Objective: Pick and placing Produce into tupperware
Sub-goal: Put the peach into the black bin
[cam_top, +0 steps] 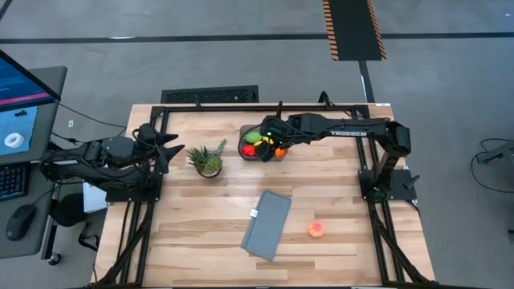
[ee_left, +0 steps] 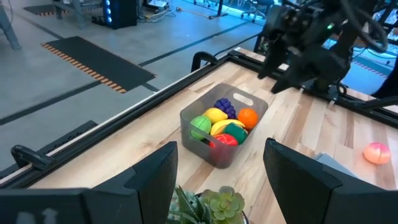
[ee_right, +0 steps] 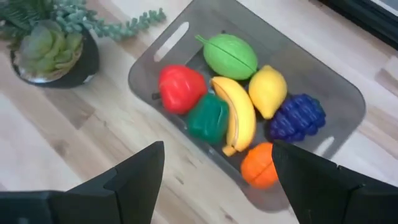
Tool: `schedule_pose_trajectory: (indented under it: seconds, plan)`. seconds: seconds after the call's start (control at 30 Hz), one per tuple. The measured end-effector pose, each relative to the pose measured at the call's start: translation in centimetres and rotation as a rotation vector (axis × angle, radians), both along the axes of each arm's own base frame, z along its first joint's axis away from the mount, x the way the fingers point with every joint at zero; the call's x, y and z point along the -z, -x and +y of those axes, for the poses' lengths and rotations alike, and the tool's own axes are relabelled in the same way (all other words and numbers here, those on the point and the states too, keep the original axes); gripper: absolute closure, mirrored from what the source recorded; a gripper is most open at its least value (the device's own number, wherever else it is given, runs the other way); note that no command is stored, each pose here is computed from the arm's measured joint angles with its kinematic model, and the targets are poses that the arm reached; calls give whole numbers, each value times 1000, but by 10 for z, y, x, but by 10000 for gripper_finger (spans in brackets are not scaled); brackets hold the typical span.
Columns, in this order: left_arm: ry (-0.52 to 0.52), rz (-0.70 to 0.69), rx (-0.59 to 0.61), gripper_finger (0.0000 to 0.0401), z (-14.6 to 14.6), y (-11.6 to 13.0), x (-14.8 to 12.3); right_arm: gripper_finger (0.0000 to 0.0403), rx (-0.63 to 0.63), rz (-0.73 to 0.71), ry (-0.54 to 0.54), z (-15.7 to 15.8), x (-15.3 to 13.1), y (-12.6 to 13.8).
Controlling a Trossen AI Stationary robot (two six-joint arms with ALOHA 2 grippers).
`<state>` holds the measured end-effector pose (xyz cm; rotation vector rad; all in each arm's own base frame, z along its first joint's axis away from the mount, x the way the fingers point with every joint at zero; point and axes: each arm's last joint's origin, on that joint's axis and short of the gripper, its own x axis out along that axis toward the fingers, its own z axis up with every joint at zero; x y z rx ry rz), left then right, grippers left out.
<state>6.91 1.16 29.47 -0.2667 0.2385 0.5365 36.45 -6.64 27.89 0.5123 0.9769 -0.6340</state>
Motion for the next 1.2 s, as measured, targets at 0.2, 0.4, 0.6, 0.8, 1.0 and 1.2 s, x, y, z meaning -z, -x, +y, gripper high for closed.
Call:
schedule_pose_trajectory:
  seconds: [0.2, 0.4, 0.6, 0.8, 1.0, 1.2]
  plan:
    - [0, 0, 0, 174, 0, 0, 0, 83, -34, 65, 22, 19, -16, 19]
    - [1, 0, -1, 174, 0, 0, 0, 83, -56, 142, 50, 40, -26, 37]
    - [1, 0, 0, 174, 0, 0, 0, 83, -74, 175, 40, 60, -34, 50]
    - [1, 0, 0, 174, 0, 0, 0, 83, -57, 188, 38, 87, -39, 65]
    - [0, 1, 0, 174, 0, 0, 0, 91, 6, 175, 1, 122, -29, 93]
    - [-19, 9, -8, 174, 0, 0, 0, 96, 93, 112, -46, 160, -22, 124]
